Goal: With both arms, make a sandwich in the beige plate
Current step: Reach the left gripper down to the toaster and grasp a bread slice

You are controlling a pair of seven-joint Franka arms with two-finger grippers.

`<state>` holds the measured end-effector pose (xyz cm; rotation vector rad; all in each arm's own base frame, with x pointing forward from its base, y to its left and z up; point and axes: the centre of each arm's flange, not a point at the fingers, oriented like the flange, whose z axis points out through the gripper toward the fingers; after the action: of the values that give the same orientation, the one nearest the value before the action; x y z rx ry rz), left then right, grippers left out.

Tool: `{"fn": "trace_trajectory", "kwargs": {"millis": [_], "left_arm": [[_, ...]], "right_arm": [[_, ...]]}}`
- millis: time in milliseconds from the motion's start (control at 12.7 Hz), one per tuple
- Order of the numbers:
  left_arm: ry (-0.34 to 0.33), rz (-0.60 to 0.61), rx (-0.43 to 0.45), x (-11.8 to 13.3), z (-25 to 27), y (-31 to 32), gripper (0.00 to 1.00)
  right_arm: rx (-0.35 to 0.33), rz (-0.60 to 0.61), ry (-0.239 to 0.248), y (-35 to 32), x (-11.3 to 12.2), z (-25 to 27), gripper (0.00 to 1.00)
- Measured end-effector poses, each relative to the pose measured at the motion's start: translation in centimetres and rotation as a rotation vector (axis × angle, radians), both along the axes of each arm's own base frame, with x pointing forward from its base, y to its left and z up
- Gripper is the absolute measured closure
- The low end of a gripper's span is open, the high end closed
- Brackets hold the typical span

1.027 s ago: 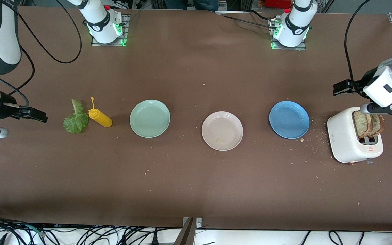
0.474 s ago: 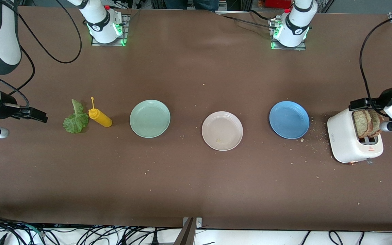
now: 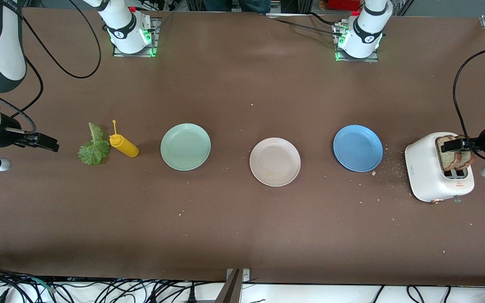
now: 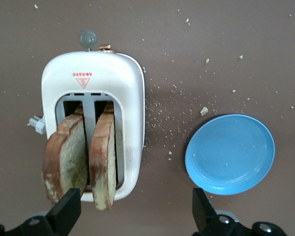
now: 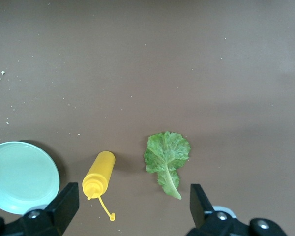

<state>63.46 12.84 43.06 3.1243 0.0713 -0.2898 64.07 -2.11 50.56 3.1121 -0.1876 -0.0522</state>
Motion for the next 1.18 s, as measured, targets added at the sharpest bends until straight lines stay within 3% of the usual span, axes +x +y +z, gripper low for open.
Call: {"fn": "trace_trajectory", "kwargs": {"millis": [948,1106,1185], "left_arm": [[0.021,0.024,-0.004,-0.2,-5.3,1.7,0.0],[0.023,0.027,-0.004,-0.3,-5.5,1.9,0.04],[0.024,0.029,-0.003,-0.3,-5.5,2.0,0.1]], "right_arm": [[0.002,0.0,0.0,0.0,0.0,0.0,0.0],[0.002,-0.001,0.0,0.0,0.0,0.0,0.0],[0.002,-0.001,0.0,0.0,0.0,0.0,0.0]]}}
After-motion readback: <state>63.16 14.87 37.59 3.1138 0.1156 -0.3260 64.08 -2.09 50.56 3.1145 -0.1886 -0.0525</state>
